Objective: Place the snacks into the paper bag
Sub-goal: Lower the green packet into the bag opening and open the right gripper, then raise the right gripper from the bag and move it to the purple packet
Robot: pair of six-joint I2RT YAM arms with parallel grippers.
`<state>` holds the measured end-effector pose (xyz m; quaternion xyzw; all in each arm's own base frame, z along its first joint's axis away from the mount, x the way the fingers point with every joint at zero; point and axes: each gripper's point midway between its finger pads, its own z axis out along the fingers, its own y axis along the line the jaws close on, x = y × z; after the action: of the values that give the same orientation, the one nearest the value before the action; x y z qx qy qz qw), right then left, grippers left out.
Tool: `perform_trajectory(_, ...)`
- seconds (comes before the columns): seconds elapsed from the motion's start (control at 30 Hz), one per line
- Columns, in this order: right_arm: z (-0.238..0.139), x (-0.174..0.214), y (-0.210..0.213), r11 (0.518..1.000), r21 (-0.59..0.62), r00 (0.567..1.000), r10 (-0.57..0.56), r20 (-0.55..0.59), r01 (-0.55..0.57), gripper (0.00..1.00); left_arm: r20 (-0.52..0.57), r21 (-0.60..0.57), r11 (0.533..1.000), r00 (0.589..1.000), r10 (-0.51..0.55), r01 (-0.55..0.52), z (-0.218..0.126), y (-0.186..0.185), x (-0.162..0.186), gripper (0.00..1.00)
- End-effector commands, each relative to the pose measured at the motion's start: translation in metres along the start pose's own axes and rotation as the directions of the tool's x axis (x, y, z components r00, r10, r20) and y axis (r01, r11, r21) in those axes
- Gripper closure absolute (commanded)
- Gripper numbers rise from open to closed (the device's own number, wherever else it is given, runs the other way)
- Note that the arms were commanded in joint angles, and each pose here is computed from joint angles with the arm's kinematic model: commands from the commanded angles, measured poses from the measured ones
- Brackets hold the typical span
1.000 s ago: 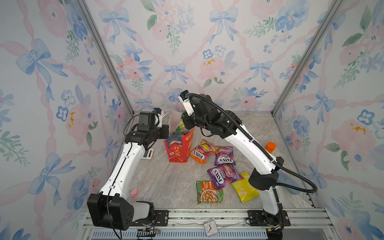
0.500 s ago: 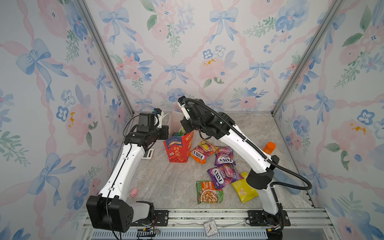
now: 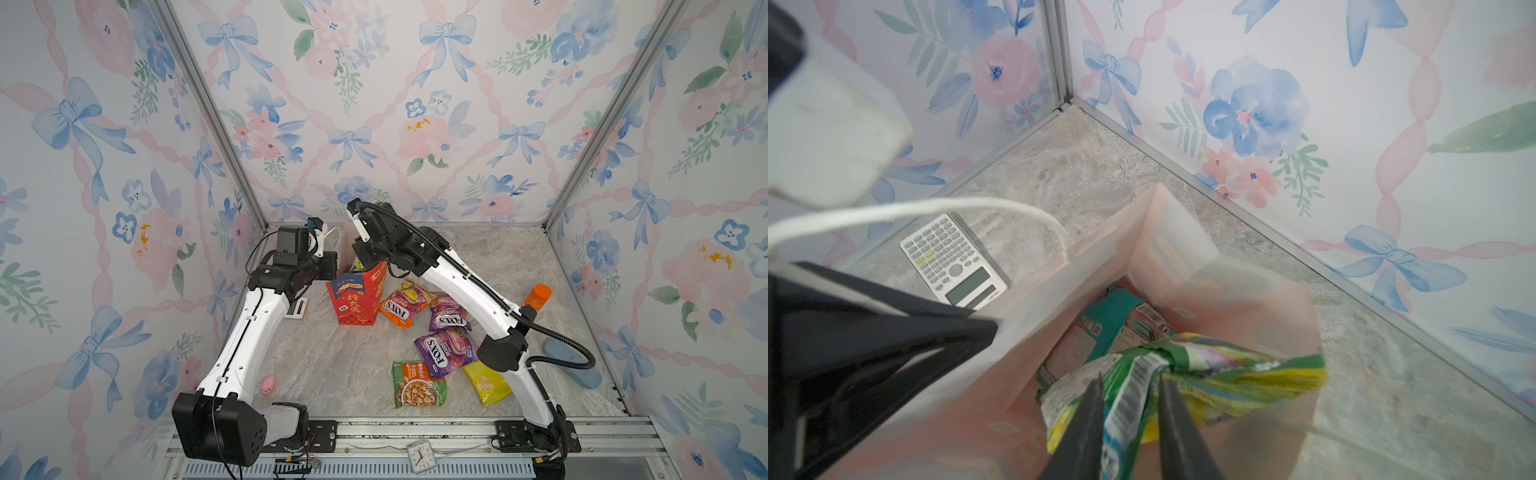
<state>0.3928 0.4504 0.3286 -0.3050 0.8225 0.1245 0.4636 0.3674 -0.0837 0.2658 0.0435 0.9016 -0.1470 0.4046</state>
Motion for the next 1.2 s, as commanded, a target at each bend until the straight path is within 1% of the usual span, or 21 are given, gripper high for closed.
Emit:
perform_trajectory(0.0, -0.002, -0.032, -0.005, 0.997, -0.057, 0.992, 0.057, 0.110, -0.051, 0.41, -0.032, 0.003, 1.000, 0.999, 0.001, -0.001, -0.001, 0.000, 0.012, 1.00)
perform_trajectory(0.1, -0.016, -0.054, -0.008, 0.996, -0.072, 0.980, 0.062, 0.187, -0.049, 0.28, -0.034, 0.004, 1.000, 0.999, 0.000, 0.000, -0.001, -0.001, 0.013, 1.00)
perform_trajectory(0.23, -0.037, -0.073, -0.008, 0.995, -0.094, 0.965, 0.054, 0.258, -0.030, 0.17, -0.034, 0.002, 1.000, 0.999, -0.003, 0.003, -0.001, 0.000, 0.013, 1.00)
perform_trajectory(0.3, -0.051, -0.080, -0.007, 0.993, -0.112, 0.957, 0.055, 0.284, -0.023, 0.10, -0.035, 0.000, 1.000, 0.999, -0.006, 0.006, -0.001, 0.000, 0.013, 1.00)
perform_trajectory(0.47, -0.076, -0.084, -0.009, 0.990, -0.138, 0.951, 0.064, 0.302, -0.022, 0.01, -0.039, -0.001, 1.000, 0.999, -0.007, 0.007, 0.002, 0.001, 0.015, 1.00)
perform_trajectory(0.63, -0.090, -0.071, -0.016, 0.990, -0.132, 0.955, 0.080, 0.285, -0.043, 0.03, -0.032, -0.007, 1.000, 0.999, -0.008, 0.008, 0.001, 0.002, 0.013, 1.00)
perform_trajectory(0.77, -0.099, -0.043, -0.027, 0.992, -0.102, 0.965, 0.098, 0.244, -0.074, 0.03, -0.027, -0.004, 1.000, 1.000, -0.009, 0.009, 0.000, 0.001, 0.011, 1.00)
perform_trajectory(0.83, -0.103, -0.021, -0.036, 0.993, -0.070, 0.972, 0.112, 0.206, -0.099, 0.03, -0.021, -0.004, 1.000, 1.000, -0.007, 0.007, -0.002, 0.001, 0.010, 1.00)
perform_trajectory(0.9, -0.106, 0.008, -0.046, 0.990, -0.045, 0.977, 0.142, 0.162, -0.136, 0.03, -0.015, -0.012, 1.000, 1.000, -0.006, 0.006, -0.004, 0.002, 0.010, 1.00)
perform_trajectory(0.93, -0.115, 0.016, -0.051, 0.986, -0.040, 0.973, 0.165, 0.163, -0.161, 0.03, -0.015, -0.014, 1.000, 1.000, -0.005, 0.005, -0.004, 0.002, 0.010, 1.00)
perform_trajectory(0.97, -0.112, 0.037, -0.058, 0.982, -0.018, 0.973, 0.190, 0.130, -0.189, 0.03, -0.012, -0.015, 1.000, 1.000, -0.004, 0.004, -0.005, 0.002, 0.009, 1.00)
perform_trajectory(1.07, -0.114, 0.090, -0.080, 0.955, 0.046, 0.956, 0.290, 0.056, -0.292, 0.03, -0.011, -0.017, 1.000, 1.000, -0.003, 0.002, -0.005, 0.002, 0.009, 1.00)
perform_trajectory(1.17, -0.114, 0.144, -0.100, 0.910, 0.108, 0.914, 0.406, -0.022, -0.401, 0.03, -0.009, -0.016, 1.000, 1.000, -0.004, 0.004, -0.005, 0.002, 0.008, 1.00)
